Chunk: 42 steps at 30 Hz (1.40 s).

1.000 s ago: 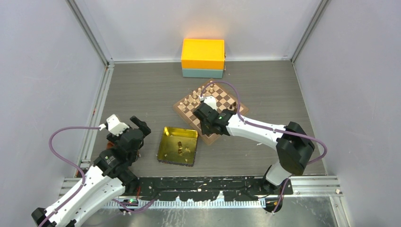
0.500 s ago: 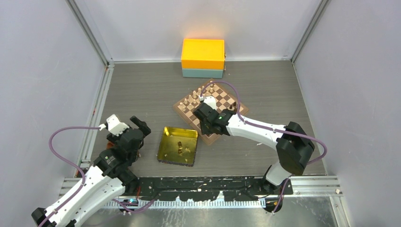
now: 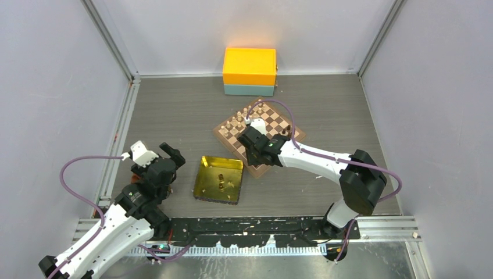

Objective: Set up the chess pieces on the board
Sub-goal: Place the chess piece on the chessboard.

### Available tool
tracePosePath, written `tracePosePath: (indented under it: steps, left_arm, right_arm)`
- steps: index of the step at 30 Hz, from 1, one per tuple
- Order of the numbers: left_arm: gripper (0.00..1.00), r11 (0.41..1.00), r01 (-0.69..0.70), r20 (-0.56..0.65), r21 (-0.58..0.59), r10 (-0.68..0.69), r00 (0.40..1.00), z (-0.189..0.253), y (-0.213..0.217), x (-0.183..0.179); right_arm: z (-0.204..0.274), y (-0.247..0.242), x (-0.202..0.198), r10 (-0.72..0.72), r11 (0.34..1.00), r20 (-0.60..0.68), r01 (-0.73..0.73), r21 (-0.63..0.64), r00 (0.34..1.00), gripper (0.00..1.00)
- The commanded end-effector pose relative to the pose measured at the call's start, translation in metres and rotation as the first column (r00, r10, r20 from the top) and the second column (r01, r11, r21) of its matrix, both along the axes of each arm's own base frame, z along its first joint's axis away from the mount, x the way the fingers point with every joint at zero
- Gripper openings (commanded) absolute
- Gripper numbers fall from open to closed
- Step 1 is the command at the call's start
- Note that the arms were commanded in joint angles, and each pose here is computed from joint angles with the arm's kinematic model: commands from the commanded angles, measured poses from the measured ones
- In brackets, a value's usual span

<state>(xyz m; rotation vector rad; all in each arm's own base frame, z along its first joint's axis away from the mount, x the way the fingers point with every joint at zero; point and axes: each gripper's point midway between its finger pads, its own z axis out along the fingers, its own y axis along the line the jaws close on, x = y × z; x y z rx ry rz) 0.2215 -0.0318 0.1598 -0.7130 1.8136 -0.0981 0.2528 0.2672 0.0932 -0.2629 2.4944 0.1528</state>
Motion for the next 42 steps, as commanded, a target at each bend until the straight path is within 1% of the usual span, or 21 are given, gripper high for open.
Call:
tracePosePath:
  steps: [1, 42]
  left_arm:
    - [1.00, 0.999, -0.022, 0.046, -0.024, 0.023, 0.999, 0.0097, 0.0009, 0.0037]
    - [1.00, 0.999, -0.021, 0.041, -0.026, 0.022, 0.999, 0.0072, 0.0008, 0.0027]
  right_arm:
    - [0.0041, 0.0042, 0.0061, -0.008, 1.000, 0.023, 0.008, 0.027, 1.000, 0.41]
    - [-0.0003, 0.0037, 0.0042, -0.007, 1.000, 0.013, 0.007, 0.020, 1.000, 0.41]
